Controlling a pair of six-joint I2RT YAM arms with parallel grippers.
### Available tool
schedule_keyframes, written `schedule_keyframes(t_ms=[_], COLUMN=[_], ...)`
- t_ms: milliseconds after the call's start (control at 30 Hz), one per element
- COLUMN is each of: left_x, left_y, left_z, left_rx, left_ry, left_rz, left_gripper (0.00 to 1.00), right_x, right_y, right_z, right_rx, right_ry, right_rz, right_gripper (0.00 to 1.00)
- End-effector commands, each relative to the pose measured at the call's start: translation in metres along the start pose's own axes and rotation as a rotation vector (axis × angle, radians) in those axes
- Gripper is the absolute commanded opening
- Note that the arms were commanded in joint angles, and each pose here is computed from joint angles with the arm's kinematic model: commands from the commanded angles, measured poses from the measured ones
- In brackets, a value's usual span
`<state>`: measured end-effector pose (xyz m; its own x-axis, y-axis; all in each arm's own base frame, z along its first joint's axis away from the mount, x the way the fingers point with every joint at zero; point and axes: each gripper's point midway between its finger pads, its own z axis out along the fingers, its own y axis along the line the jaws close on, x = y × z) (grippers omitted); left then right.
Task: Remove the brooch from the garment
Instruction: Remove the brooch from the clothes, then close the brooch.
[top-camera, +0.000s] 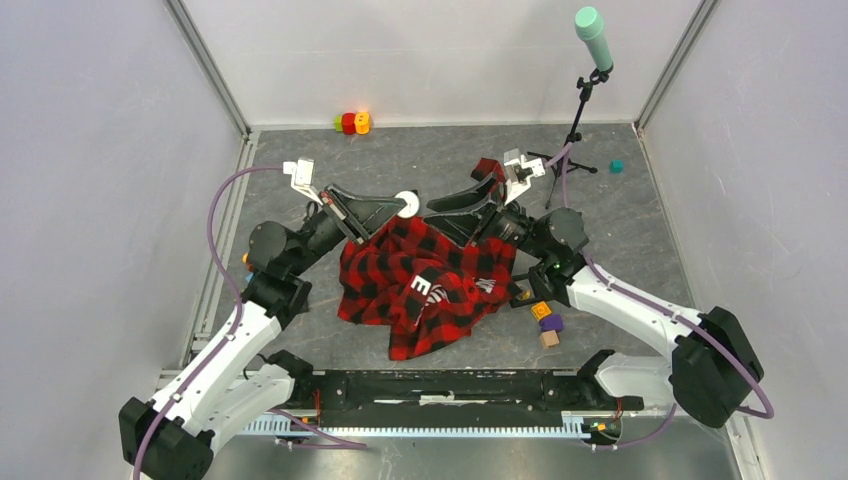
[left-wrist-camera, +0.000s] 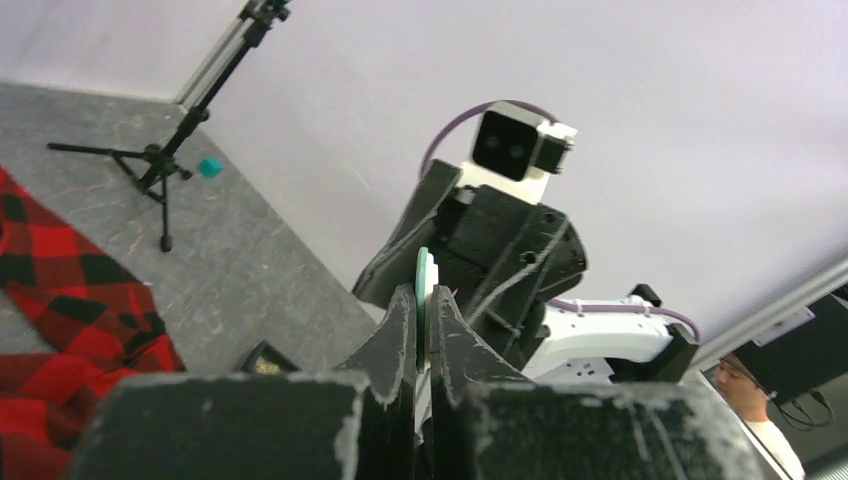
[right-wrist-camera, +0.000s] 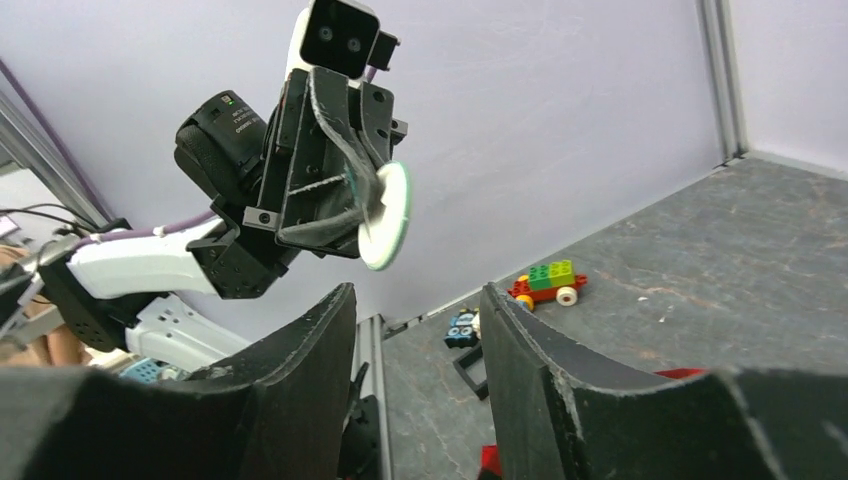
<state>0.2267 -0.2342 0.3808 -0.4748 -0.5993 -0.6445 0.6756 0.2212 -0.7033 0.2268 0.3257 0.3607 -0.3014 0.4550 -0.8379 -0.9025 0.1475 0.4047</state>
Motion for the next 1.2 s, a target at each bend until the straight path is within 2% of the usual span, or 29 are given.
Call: schedule_keyframes(t_ms=[0,333,567,800,1100,1167], left_x=[-0.009,-0.005,-0.004,-0.001,0.004,0.004], left_y=[-0.028,-0.026,-0.027,-0.028,-0.024,-0.023], left_z=[-0.002,-0.002,-0.002,-0.004,-0.006,-0.006], left_rx=[0.124,0.132,0.144,0.154,0.155,0.155], left_ry=[-0.026,-0.015,-0.008,-0.002,0.005,0.006], left_rz=[0.010,0.023,0.032,0.040,0.036,0.035], left_gripper=[0.02,0.02,0.02,0.02,0.02,0.02], right_x=[-0.013,-0.015,-0.015,-0.020,-0.018,-0.017], right_y=[0.016,0.035,0.034,0.030,0.033,0.032], right_z=[0.008,0.016,0.023,0.025,0.027,0.028], right_rx=[-0.066,-0.145,-0.133,-0.109,-0.133,-0.132], right_ry=[-0.052,-0.065,-0.058,-0.087,-0.082,-0.078], right_rz=[0.017,0.011,0.012,0.026,0.039,0.045], right_gripper=[0.53,0.51,0.50,0.39,0.39,0.36])
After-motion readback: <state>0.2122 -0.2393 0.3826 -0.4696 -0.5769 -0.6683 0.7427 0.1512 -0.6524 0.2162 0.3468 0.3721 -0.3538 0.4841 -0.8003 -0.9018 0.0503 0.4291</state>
